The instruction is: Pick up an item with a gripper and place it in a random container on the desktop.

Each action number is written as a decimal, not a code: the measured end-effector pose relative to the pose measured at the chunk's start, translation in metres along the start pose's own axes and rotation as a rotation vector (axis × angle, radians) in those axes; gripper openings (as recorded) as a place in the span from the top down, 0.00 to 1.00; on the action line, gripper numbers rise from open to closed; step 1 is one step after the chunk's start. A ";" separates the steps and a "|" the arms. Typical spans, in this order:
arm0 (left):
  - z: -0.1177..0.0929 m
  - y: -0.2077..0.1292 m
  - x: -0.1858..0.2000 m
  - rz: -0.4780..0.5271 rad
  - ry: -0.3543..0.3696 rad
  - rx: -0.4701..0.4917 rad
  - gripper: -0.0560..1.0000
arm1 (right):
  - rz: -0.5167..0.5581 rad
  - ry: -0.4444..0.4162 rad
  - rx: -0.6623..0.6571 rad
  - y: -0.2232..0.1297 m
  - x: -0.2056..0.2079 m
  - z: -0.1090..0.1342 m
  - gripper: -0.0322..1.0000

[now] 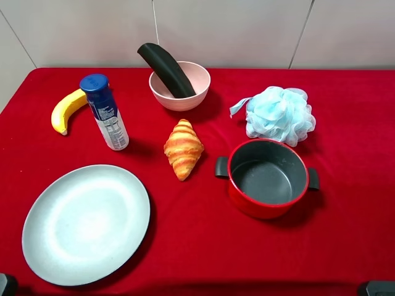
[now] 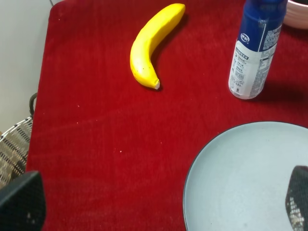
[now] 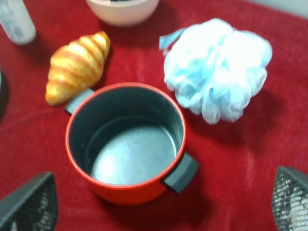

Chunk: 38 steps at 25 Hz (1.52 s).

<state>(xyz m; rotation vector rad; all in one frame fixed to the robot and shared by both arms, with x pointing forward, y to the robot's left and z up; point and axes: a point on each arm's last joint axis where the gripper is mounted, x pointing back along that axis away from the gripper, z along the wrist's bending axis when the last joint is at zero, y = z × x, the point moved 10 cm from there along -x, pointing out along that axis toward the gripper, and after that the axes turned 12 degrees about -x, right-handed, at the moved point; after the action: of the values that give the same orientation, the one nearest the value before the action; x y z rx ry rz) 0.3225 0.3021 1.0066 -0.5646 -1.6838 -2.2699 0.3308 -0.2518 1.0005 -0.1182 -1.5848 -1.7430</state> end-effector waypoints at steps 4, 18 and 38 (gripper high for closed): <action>0.000 0.000 0.000 0.000 0.000 0.000 0.01 | -0.073 0.007 -0.019 0.003 0.010 -0.004 0.30; 0.000 0.000 0.000 0.000 0.000 0.000 0.01 | -0.200 -0.207 -0.169 0.006 0.027 -0.031 0.30; 0.000 0.000 0.000 0.000 0.000 0.000 0.01 | -0.275 -0.479 -0.326 0.003 0.041 -0.055 0.30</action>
<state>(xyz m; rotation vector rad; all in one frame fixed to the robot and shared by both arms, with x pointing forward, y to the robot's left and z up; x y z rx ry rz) 0.3225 0.3021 1.0066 -0.5646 -1.6838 -2.2699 0.3263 -0.3190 1.0125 -0.5331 -1.6871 -2.3090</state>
